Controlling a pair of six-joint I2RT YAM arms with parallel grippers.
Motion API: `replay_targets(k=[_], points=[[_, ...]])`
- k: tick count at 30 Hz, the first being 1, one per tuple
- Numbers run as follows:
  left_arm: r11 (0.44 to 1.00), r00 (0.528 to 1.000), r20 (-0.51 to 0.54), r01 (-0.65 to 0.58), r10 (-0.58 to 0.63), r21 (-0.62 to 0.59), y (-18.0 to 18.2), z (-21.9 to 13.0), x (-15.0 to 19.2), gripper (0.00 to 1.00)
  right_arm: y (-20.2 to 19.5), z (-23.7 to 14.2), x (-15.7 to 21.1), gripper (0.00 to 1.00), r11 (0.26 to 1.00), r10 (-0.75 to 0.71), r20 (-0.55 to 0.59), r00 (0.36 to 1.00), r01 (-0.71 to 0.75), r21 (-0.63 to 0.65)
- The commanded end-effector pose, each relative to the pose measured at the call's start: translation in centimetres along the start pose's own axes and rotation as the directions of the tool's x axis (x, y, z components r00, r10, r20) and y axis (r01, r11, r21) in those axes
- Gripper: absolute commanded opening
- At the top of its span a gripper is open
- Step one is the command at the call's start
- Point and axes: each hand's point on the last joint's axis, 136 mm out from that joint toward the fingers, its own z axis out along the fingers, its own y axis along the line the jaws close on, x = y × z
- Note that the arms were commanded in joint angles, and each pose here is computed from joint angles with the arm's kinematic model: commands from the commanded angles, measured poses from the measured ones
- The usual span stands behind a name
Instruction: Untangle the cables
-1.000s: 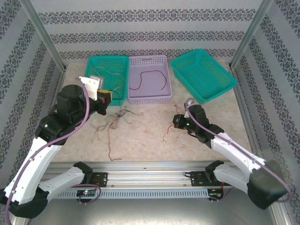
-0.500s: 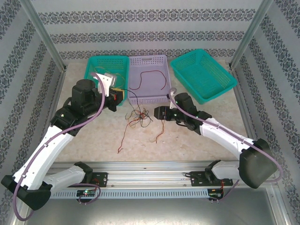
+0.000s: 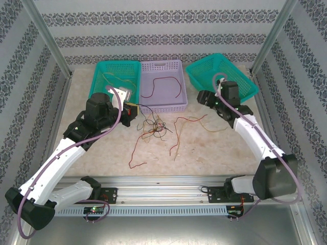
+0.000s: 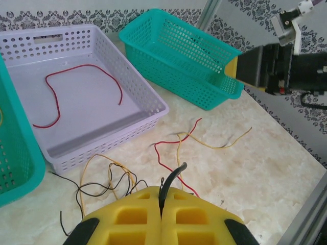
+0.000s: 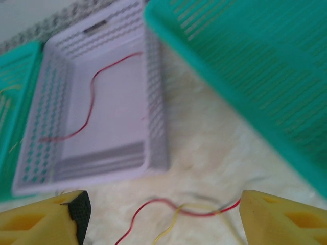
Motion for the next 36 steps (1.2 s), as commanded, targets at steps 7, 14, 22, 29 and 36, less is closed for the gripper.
replay_targets(k=[7, 14, 22, 29, 36], points=[[0.999, 0.997, 0.076, 0.018, -0.022, 0.046, -0.8, -0.7, -1.3, 0.0, -2.5, 7.1, -2.4, 0.77, 0.999, 0.03, -0.128, 0.991, -0.027, 0.026], [0.999, 0.998, 0.057, 0.006, -0.008, 0.041, -0.8, -0.3, -0.8, 0.0, -1.5, 11.4, -1.9, 0.76, 1.0, 0.029, -0.237, 0.971, -0.028, 0.006], [0.999, 0.999, 0.051, -0.003, 0.001, 0.033, -0.6, -0.3, -0.6, 0.0, 1.5, 14.3, -1.6, 0.76, 0.997, 0.0, -0.291, 0.957, -0.021, -0.071], [0.999, 0.999, 0.044, 0.0, -0.001, 0.042, -0.7, -0.1, -0.5, 0.0, 5.1, 15.6, -2.3, 0.76, 0.978, -0.006, -0.312, 0.95, -0.059, -0.199], [0.999, 0.999, 0.037, -0.004, 0.003, 0.05, -0.8, 0.1, -0.3, 0.0, 7.9, 15.4, -3.3, 0.75, 0.97, -0.109, -0.298, 0.948, 0.036, -0.242]])
